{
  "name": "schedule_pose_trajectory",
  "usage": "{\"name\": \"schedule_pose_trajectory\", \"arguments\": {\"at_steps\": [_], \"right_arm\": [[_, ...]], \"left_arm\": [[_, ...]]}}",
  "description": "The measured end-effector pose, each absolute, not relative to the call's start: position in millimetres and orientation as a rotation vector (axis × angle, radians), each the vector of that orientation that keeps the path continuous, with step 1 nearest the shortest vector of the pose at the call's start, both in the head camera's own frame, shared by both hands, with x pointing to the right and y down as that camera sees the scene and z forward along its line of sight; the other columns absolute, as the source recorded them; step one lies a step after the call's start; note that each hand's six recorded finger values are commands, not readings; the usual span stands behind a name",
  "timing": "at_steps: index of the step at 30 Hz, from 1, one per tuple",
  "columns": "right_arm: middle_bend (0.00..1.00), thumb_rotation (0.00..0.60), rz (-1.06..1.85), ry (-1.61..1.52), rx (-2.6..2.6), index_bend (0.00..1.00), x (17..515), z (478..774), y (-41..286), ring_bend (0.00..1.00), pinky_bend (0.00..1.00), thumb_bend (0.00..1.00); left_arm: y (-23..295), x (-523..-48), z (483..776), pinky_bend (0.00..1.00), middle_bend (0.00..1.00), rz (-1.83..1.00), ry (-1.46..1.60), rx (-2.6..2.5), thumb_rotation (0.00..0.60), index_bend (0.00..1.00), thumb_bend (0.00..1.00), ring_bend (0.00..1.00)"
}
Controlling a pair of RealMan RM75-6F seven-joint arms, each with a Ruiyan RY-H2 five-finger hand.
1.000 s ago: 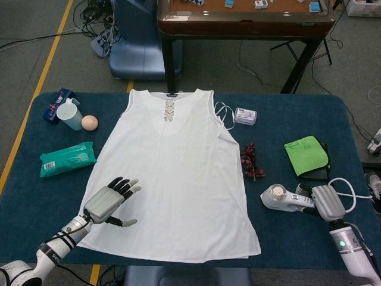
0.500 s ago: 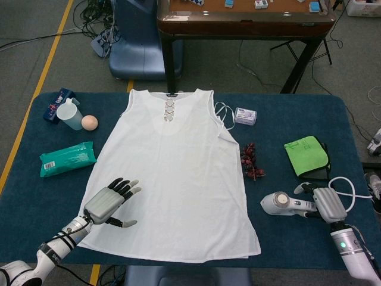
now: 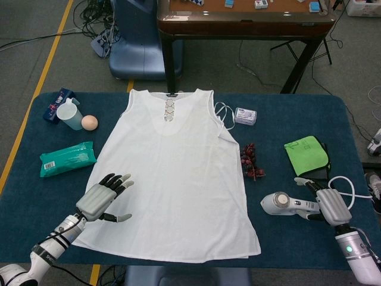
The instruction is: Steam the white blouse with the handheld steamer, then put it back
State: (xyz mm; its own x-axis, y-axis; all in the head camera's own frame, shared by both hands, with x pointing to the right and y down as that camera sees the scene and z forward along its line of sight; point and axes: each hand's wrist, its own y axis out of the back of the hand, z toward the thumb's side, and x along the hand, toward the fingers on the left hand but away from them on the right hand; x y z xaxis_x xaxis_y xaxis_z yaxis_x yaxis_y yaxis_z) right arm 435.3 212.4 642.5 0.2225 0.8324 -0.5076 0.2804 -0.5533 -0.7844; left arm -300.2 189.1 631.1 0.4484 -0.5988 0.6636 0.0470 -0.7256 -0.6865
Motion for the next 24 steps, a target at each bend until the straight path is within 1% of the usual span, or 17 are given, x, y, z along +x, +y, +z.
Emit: {"name": "schedule_pose_trajectory", "arguments": {"at_steps": [2, 4, 6, 9, 12, 14, 16, 17, 19, 24], "right_arm": [[0.35, 0.600, 1.297, -1.030, -1.964, 0.22, 432, 634, 210, 0.27, 0.36, 0.00], [0.36, 0.600, 1.278, -1.039, -1.966, 0.24, 428, 625, 207, 0.27, 0.36, 0.00], [0.38, 0.600, 1.272, -1.045, -1.959, 0.28, 426, 617, 204, 0.28, 0.36, 0.01], [0.39, 0.600, 1.298, -1.037, -1.917, 0.29, 426, 604, 200, 0.28, 0.36, 0.05], [0.40, 0.600, 1.346, -1.034, -1.840, 0.31, 429, 593, 196, 0.30, 0.36, 0.08], [0.41, 0.600, 1.381, -1.039, -1.775, 0.33, 433, 585, 194, 0.31, 0.36, 0.09], [0.42, 0.600, 1.419, -1.056, -1.710, 0.34, 437, 577, 193, 0.32, 0.36, 0.10], [0.42, 0.600, 1.436, -1.068, -1.685, 0.34, 440, 574, 194, 0.32, 0.36, 0.10], [0.42, 0.600, 1.477, -1.092, -1.634, 0.34, 446, 567, 196, 0.32, 0.36, 0.09], [0.42, 0.600, 1.538, -1.105, -1.588, 0.34, 453, 561, 203, 0.32, 0.35, 0.10]], "left_arm": [[186, -307, 629, 0.00, 0.00, -1.308, 0.519, -2.063, 0.146, 0.06, 0.13, 0.00], [185, -314, 626, 0.00, 0.00, -1.320, 0.575, -2.068, 0.209, 0.06, 0.13, 0.00], [182, -325, 623, 0.00, 0.00, -1.339, 0.656, -2.069, 0.237, 0.06, 0.13, 0.00], [179, -341, 617, 0.00, 0.00, -1.360, 0.777, -2.042, 0.303, 0.06, 0.13, 0.00], [177, -361, 609, 0.00, 0.00, -1.377, 0.890, -1.982, 0.389, 0.06, 0.13, 0.00], [179, -376, 604, 0.00, 0.00, -1.393, 0.963, -1.927, 0.482, 0.06, 0.13, 0.00], [183, -389, 599, 0.00, 0.00, -1.411, 1.019, -1.877, 0.545, 0.06, 0.13, 0.00], [187, -397, 596, 0.00, 0.00, -1.423, 1.052, -1.844, 0.568, 0.06, 0.13, 0.00], [194, -409, 591, 0.00, 0.00, -1.443, 1.097, -1.796, 0.595, 0.06, 0.13, 0.00], [222, -434, 583, 0.00, 0.00, -1.506, 1.185, -1.694, 0.597, 0.06, 0.13, 0.00]]}}
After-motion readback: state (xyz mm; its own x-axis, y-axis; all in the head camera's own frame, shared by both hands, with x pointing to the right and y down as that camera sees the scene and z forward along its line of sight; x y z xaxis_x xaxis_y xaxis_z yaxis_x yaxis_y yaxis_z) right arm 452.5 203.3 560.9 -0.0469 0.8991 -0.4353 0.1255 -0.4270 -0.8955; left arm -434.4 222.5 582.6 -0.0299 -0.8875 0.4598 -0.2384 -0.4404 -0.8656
